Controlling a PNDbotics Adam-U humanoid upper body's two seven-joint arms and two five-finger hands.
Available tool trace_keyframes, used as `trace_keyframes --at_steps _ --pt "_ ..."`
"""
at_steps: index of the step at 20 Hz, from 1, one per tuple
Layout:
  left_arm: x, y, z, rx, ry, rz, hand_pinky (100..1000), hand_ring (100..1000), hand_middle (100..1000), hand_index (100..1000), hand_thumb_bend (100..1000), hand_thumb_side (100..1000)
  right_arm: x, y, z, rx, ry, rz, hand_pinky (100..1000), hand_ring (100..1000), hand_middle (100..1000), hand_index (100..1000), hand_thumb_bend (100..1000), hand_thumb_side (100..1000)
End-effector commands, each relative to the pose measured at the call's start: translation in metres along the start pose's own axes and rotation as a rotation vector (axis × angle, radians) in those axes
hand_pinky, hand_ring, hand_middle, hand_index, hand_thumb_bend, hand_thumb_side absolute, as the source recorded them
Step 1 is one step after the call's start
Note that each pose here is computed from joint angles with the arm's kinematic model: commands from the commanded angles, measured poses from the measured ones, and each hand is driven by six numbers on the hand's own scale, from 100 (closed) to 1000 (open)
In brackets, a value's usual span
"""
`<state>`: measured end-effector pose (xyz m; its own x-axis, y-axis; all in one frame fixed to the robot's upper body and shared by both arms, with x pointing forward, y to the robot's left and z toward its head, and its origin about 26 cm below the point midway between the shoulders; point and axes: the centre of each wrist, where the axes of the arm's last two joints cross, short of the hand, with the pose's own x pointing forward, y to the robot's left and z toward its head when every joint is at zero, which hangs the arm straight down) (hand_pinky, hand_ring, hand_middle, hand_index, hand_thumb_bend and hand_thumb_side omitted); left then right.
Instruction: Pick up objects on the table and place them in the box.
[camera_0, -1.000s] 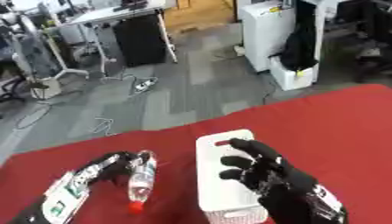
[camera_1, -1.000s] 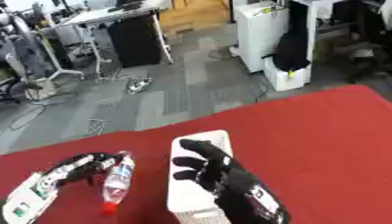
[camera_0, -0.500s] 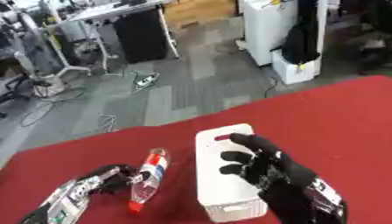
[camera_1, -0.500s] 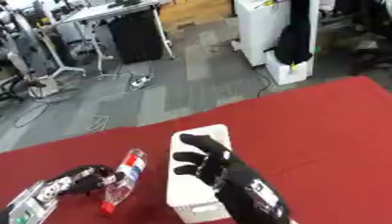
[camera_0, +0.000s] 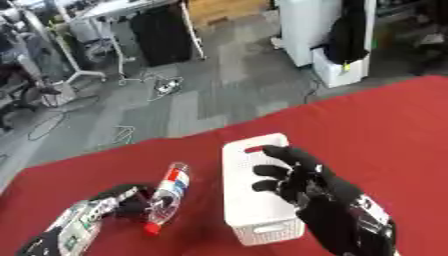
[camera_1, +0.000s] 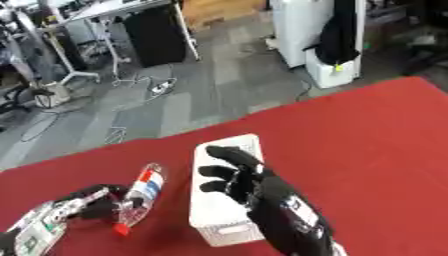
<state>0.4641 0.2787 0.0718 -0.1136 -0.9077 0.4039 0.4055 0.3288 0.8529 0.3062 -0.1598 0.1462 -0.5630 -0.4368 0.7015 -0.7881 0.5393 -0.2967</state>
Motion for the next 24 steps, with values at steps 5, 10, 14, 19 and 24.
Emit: trace_keyframes --at_steps 5,10,14,19,24 --pt "-0.004 0.014 0.003 0.033 0.013 -0.027 586 757 797 934 451 936 0.007 -0.001 -0.007 0.024 -0.021 0.017 870 918 983 1000 100 1000" --pt "-0.008 0.02 0.004 0.058 0.025 -0.021 583 755 795 932 441 934 0.009 -0.001 -0.009 0.03 -0.026 0.018 871 919 984 1000 100 1000" --pt "-0.007 0.023 0.004 0.069 0.025 -0.024 583 754 792 930 440 936 0.01 -0.001 -0.011 0.038 -0.028 0.019 872 920 985 1000 100 1000" --pt "-0.006 0.026 0.004 0.077 0.022 -0.031 585 755 793 931 440 938 0.011 -0.001 -0.015 0.046 -0.04 0.02 871 919 984 1000 100 1000" --pt "-0.01 0.034 0.008 0.098 0.029 -0.045 587 755 793 931 440 935 0.013 -0.001 -0.018 0.047 -0.053 0.022 870 918 983 1000 100 1000"
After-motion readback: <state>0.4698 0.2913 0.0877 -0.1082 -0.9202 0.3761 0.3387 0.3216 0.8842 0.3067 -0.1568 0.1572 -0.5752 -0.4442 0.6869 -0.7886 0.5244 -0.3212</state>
